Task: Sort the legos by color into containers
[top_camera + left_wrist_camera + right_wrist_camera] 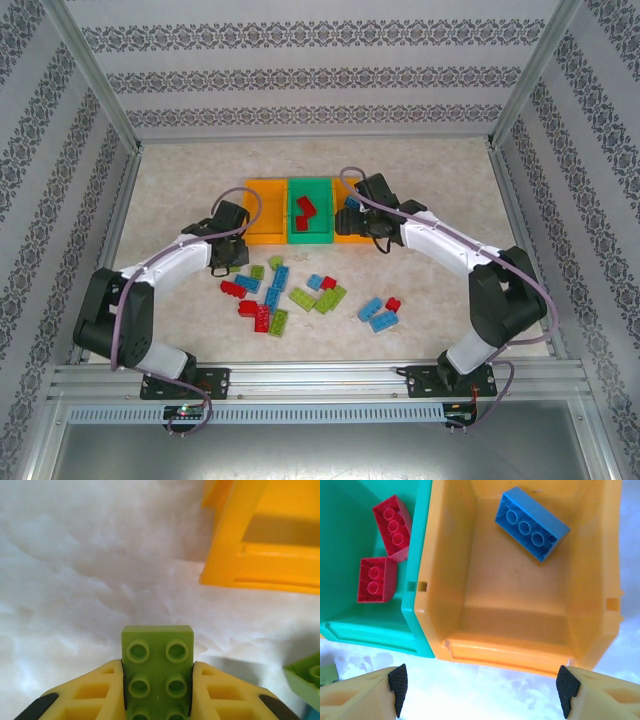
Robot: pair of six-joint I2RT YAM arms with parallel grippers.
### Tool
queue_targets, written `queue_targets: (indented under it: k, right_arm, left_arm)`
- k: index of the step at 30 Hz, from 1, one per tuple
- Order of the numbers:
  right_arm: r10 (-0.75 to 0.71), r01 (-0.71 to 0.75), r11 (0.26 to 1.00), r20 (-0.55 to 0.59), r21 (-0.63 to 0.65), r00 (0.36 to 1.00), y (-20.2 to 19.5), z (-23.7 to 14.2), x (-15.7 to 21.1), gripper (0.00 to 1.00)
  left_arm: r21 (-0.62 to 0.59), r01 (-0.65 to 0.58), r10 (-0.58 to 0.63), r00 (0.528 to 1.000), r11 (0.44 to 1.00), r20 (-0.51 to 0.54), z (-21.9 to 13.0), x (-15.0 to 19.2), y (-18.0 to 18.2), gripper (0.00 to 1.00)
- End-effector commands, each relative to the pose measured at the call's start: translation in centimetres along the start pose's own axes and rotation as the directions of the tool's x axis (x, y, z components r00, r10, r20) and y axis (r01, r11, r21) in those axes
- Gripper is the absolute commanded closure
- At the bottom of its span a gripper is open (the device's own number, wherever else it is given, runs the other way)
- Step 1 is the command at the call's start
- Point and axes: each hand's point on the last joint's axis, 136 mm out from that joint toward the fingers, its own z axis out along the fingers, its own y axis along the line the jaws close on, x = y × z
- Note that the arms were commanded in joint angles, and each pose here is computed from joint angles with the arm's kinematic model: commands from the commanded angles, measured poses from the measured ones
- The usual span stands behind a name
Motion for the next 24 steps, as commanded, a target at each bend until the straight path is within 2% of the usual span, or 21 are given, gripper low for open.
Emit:
queue_targets:
  k: [1,6,15,20,24]
  right_arm:
    - [-0.028,0.028,0.999,0.007,0.027,1.0,-0.8,-1.1,0.8,0.2]
    - [-0.046,0.048,0.998,-0.043,0.044,0.998,-1.2,-1.6,3.9,0.2]
    - [-0.013,0.023,0.997,-0.14,0.071,0.99,-2.7,-2.6,9.7,0.21]
    - [-0.008,0.026,0.996,-0.185,0.091,0.983,-3.3,-4.0,12.8,0.21]
    - [-0.016,0.029,0.998,-0.251,0.051,0.968,-3.0,-4.8,15.2,0.2]
  left_arm:
    - [0.035,0.01,-0.012,0.997,0.999,0.075,-3.2,-2.6,-0.6,0.76]
    - [0.118,-0.01,-0.008,0.989,0.993,0.147,-4.9,-6.6,-3.1,0.74]
    - [0.145,-0.073,0.052,0.988,0.987,0.147,-1.7,-12.7,-7.4,0.75]
    - [0.144,-0.083,0.066,0.991,0.986,0.119,0.6,-14.0,-8.6,0.72]
    - [0.155,-0.071,0.056,0.994,0.985,0.096,1.7,-13.7,-9.0,0.66]
